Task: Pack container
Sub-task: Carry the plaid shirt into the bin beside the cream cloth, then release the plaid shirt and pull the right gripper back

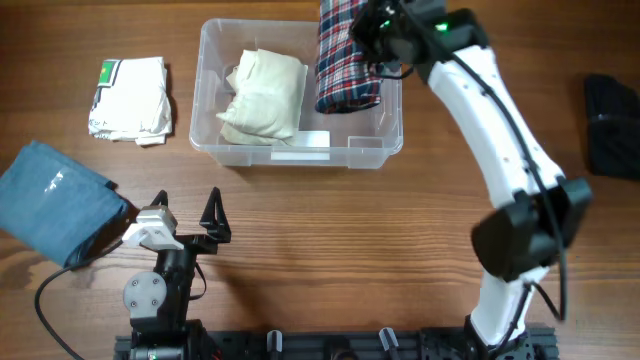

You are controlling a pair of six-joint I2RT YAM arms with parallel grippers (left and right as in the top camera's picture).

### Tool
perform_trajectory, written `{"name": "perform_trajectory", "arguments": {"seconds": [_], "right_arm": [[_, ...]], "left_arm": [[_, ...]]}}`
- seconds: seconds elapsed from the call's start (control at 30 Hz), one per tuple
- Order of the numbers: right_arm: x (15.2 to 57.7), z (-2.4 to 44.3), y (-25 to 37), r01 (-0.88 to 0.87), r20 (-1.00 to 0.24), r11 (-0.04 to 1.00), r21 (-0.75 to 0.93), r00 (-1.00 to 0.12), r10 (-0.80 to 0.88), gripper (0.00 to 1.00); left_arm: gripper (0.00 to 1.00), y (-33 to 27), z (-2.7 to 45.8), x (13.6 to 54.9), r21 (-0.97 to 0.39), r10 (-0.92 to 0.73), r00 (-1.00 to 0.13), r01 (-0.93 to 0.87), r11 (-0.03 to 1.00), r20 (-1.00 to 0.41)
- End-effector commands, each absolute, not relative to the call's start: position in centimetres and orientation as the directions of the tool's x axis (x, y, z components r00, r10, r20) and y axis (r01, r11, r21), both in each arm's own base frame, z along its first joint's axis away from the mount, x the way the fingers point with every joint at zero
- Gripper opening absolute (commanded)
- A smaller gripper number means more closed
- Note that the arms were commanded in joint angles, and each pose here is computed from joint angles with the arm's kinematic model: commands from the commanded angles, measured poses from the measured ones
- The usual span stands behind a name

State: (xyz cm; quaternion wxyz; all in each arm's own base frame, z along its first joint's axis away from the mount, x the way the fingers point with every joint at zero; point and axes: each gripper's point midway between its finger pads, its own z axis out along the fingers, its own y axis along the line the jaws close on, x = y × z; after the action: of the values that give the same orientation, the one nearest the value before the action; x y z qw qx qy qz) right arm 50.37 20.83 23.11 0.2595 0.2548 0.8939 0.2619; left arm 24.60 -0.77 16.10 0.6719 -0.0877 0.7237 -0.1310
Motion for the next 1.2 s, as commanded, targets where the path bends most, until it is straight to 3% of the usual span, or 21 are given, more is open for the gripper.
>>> {"name": "perform_trajectory", "arguments": {"seconds": [0.0,0.4,0.7,1.03,1.1,1.17], "right_arm": [[50.6,20.1,22.6,0.289,-0.287,0.752,0.592,-0.797,0.532,0.04],[49.3,14.5,24.1,0.337,-0.211,0.795,0.505,-0.845,0.492,0.04],[47.5,13.4,23.1,0.38,-0.162,0.816,0.436,-0.859,0.486,0.04],[48.3,13.8,23.4,0.41,-0.163,0.781,0.471,-0.83,0.534,0.05],[48.6,14.0,23.5,0.403,-0.171,0.779,0.479,-0.828,0.534,0.23],[48.6,14.0,23.5,0.401,-0.173,0.781,0.479,-0.829,0.532,0.76]], "left_arm": [[1.0,-0.8,15.9,24.6,-0.289,-0.284,-0.083,0.054,0.956,-0.955],[1.0,-0.8,15.9,24.6,-0.289,-0.284,-0.083,0.053,0.956,-0.955],[1.0,-0.8,15.9,24.6,-0.289,-0.284,-0.083,0.054,0.956,-0.955],[1.0,-0.8,15.9,24.6,-0.289,-0.284,-0.083,0.054,0.956,-0.955],[1.0,-0.8,15.9,24.6,-0.289,-0.284,-0.083,0.053,0.956,-0.955],[1.0,-0.8,15.9,24.6,-0.289,-0.284,-0.083,0.054,0.956,-0.955]]}}
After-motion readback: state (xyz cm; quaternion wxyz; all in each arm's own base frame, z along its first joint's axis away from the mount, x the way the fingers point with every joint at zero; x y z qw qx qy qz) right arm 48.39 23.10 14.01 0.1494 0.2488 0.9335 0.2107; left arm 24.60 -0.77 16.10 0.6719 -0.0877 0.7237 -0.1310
